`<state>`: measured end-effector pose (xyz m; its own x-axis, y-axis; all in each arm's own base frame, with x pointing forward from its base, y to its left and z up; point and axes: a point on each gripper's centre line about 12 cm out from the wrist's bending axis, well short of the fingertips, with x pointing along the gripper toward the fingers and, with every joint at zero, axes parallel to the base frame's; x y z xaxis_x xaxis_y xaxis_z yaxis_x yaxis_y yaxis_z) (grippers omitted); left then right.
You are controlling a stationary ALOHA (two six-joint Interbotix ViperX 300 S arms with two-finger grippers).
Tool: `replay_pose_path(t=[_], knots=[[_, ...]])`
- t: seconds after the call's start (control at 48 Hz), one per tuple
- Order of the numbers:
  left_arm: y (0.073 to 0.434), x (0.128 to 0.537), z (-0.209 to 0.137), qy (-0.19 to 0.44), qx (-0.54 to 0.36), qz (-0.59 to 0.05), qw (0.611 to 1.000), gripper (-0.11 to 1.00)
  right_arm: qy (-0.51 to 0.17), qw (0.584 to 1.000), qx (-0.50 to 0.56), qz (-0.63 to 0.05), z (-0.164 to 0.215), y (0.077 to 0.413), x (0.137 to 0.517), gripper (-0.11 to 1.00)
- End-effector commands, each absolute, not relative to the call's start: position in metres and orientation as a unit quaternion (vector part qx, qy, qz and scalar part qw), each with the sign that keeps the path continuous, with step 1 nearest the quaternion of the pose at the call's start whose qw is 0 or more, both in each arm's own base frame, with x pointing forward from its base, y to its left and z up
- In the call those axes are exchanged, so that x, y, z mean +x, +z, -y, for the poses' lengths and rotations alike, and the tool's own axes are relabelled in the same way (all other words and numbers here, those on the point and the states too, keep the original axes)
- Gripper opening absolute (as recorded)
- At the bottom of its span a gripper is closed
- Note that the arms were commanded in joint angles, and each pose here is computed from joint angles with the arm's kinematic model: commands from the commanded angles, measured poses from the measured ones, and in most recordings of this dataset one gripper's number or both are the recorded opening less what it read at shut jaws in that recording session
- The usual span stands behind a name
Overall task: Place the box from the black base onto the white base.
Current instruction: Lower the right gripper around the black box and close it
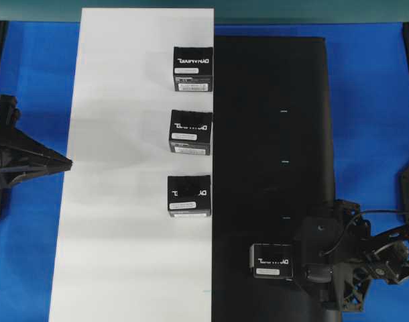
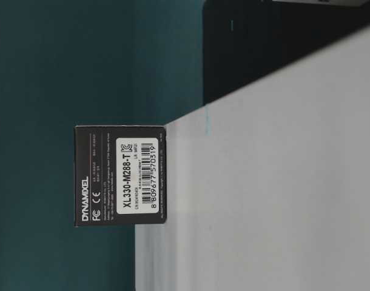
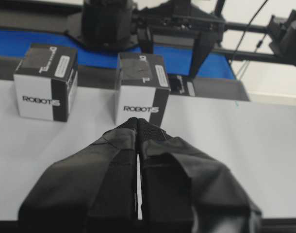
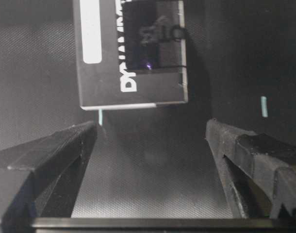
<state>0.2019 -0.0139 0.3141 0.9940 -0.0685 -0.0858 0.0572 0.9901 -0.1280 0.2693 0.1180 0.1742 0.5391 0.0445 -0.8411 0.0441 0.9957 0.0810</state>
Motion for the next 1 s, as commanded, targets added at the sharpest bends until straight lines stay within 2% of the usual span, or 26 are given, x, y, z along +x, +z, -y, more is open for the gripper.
replay_pose_path(t=[0.0,0.729,0.979], knots=[[0.324,0.205,0.014,-0.033,-0.064,-0.034,0.997,-0.02,0.001,0.877,0.044,-0.479,-0.120,0.174,0.273,0.99],[0.322,0.204,0.014,-0.033,-0.072,-0.035,0.996,-0.02,-0.012,0.873,0.041,-0.487,-0.119,0.169,0.286,0.99],[0.322,0.204,0.014,-0.033,-0.071,-0.036,0.996,-0.02,-0.012,0.878,0.031,-0.477,-0.118,0.168,0.301,0.99]])
